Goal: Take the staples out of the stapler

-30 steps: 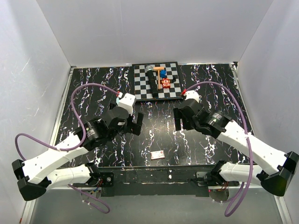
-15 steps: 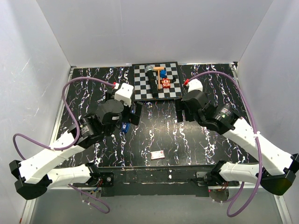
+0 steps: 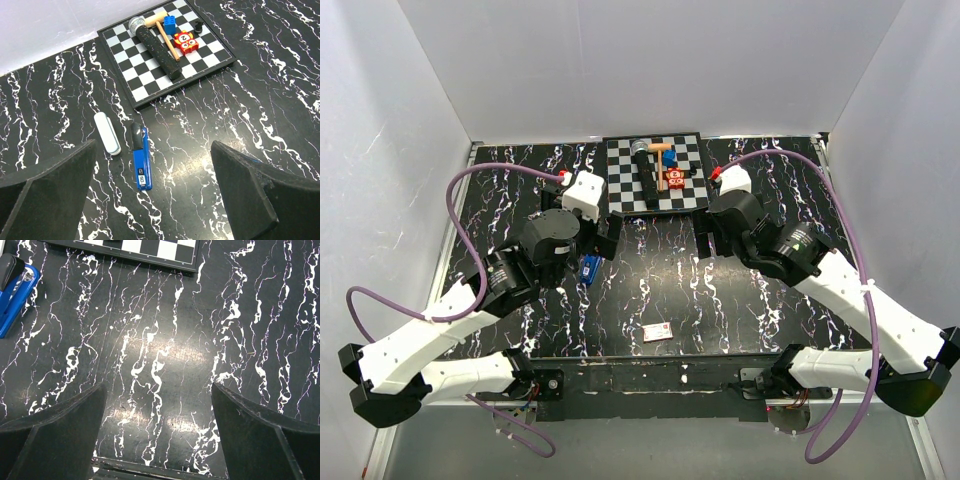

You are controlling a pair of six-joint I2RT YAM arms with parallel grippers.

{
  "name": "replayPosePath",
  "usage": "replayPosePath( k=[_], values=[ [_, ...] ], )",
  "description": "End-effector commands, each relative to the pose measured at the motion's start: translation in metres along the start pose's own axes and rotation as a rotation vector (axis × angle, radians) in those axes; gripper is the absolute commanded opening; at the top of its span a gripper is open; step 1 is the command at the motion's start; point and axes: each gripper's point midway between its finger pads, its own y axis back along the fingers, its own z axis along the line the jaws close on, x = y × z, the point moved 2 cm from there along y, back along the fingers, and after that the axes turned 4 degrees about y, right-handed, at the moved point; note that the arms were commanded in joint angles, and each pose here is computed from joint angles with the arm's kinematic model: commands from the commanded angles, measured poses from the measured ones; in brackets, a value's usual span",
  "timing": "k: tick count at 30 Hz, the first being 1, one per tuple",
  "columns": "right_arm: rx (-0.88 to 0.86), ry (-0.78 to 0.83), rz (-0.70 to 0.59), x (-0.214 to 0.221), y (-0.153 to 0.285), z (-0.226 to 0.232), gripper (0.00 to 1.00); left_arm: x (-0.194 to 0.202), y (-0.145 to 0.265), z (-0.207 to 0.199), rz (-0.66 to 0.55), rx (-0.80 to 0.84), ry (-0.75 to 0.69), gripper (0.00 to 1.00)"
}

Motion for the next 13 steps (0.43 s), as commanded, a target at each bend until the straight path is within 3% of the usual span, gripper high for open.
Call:
replayPosePath(
  k=[1,13],
  values=[
    [0.03,-0.015,-0.061,-0.017,0.004,-0.006,0.93,-0.017,0.005,0.007,-0.048,-0.032,0.015,0.98],
    [0.055,-0.05,-0.086,-0.023,0.019,-0.019,0.94,-0.023,0.005,0.005,-0.055,-0.024,0.025,0.98]
  ],
)
